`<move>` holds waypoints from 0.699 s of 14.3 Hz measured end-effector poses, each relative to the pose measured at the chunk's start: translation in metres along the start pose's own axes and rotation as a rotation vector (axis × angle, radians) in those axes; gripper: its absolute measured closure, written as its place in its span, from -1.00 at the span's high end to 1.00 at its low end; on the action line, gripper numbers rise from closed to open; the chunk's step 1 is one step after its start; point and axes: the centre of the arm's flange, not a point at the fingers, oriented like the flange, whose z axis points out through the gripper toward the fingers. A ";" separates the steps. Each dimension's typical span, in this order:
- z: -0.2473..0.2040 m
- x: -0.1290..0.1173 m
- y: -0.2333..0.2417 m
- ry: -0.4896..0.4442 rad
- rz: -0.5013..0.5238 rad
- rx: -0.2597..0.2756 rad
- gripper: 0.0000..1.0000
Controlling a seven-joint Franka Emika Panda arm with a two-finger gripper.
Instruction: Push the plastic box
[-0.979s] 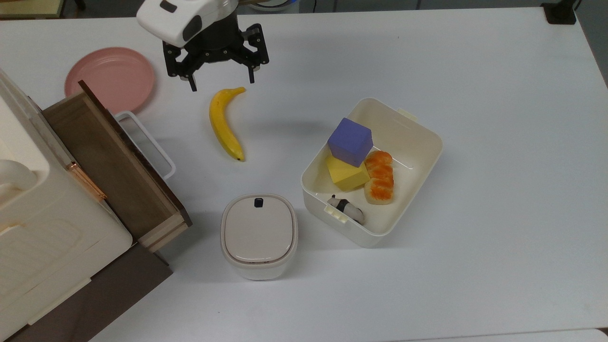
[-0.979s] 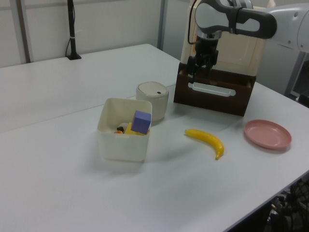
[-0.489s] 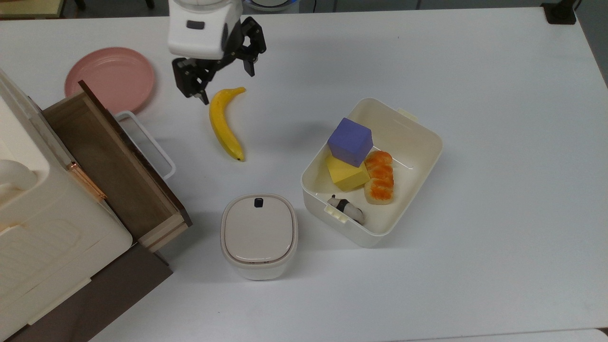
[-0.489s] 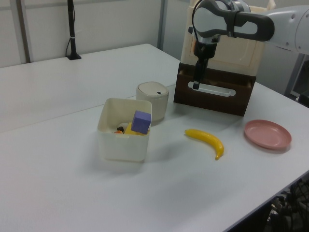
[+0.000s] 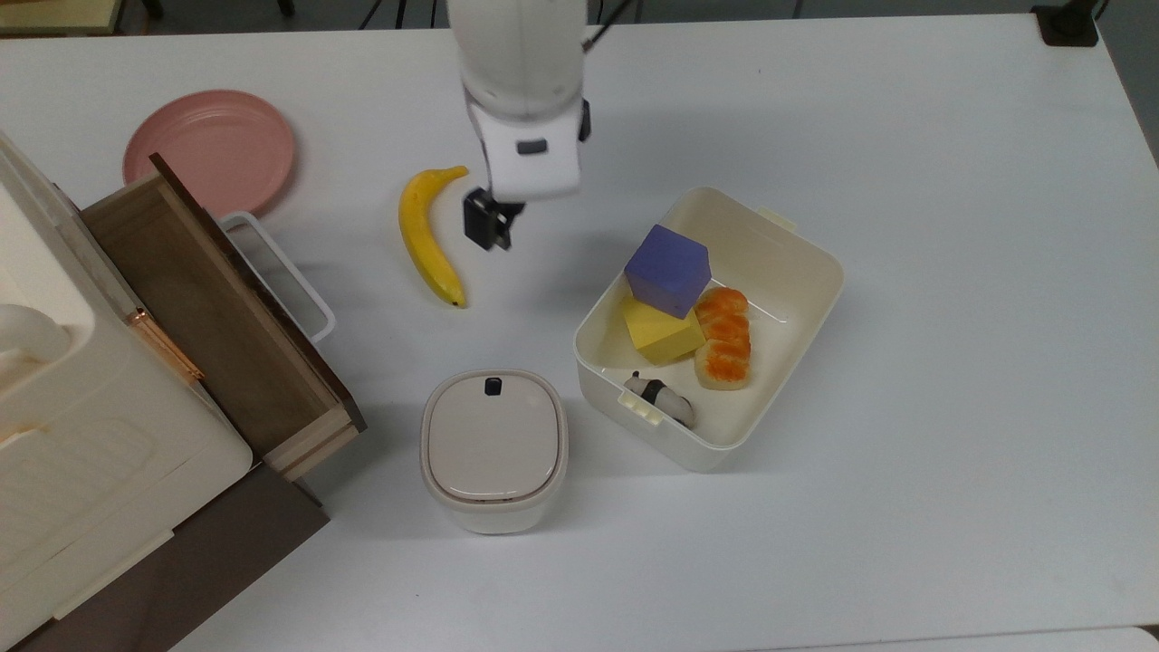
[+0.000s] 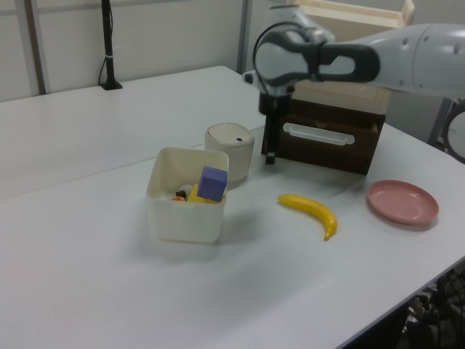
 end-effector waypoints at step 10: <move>0.061 0.075 -0.024 0.042 -0.065 -0.048 1.00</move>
